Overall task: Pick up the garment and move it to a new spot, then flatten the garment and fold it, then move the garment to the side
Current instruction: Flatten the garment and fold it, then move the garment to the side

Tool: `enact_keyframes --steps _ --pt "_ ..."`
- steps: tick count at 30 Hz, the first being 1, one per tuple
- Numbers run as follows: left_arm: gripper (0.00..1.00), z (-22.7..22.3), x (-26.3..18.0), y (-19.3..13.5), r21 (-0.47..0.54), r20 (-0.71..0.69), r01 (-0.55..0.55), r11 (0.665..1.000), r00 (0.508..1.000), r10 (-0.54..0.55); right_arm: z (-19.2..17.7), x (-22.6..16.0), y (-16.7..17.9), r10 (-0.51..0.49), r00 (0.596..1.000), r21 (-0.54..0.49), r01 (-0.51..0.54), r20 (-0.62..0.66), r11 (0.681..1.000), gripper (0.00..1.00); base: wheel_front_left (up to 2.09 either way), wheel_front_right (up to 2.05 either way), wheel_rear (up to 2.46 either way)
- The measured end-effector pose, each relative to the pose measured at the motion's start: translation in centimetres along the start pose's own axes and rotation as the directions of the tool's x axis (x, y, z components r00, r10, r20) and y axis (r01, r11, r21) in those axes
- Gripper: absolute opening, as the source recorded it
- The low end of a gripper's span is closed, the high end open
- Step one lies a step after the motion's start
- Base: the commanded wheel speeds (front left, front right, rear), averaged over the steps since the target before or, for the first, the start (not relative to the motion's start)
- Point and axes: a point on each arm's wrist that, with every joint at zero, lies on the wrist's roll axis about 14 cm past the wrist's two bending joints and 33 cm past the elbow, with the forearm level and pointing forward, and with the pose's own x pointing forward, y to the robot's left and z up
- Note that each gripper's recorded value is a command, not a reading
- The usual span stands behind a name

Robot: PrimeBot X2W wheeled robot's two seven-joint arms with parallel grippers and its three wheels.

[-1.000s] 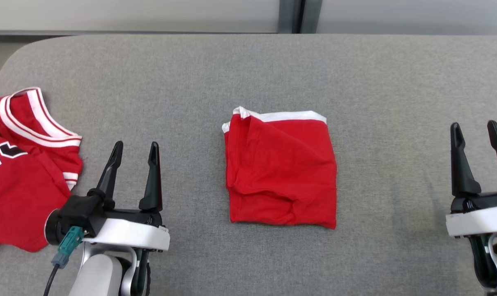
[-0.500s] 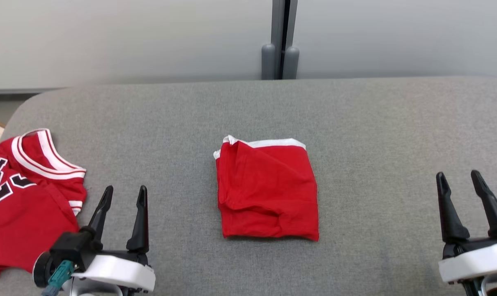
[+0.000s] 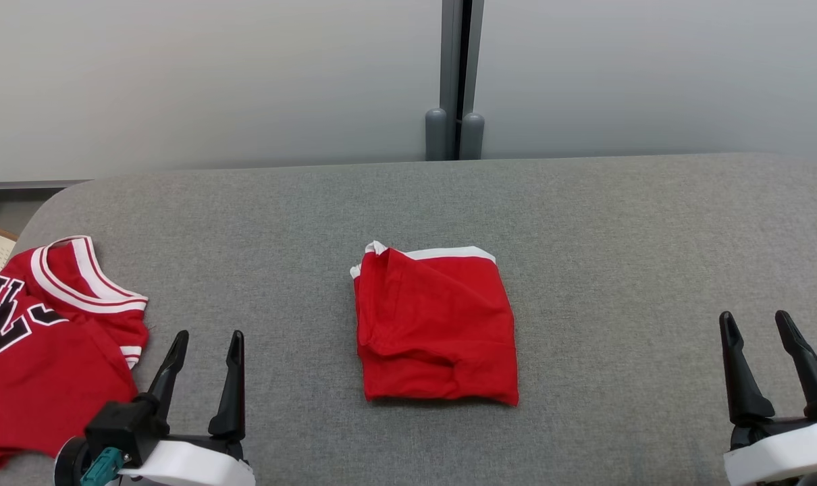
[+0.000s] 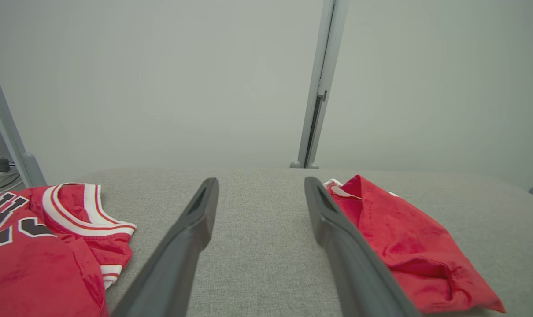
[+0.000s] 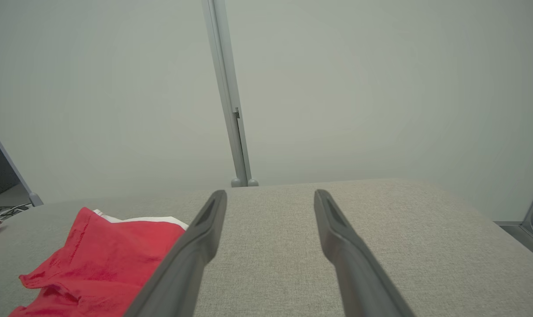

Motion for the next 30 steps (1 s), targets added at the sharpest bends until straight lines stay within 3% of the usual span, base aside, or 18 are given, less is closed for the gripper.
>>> enact_keyframes --steps 22,30 --pt "1.00 0.3 -0.1 -0.2 -0.009 0.005 -0.010 1.000 1.000 0.010 -0.2 0.0 -0.3 -0.011 1.000 -0.006 0.011 -0.019 1.000 1.00 0.00 0.00 0.00" --pt "1.00 2.7 2.3 -0.8 -0.020 0.099 0.005 1.000 0.995 -0.003 -3.3 3.6 0.9 0.052 0.989 -0.022 -0.056 -0.140 0.998 1.00 0.00 0.00 0.00"
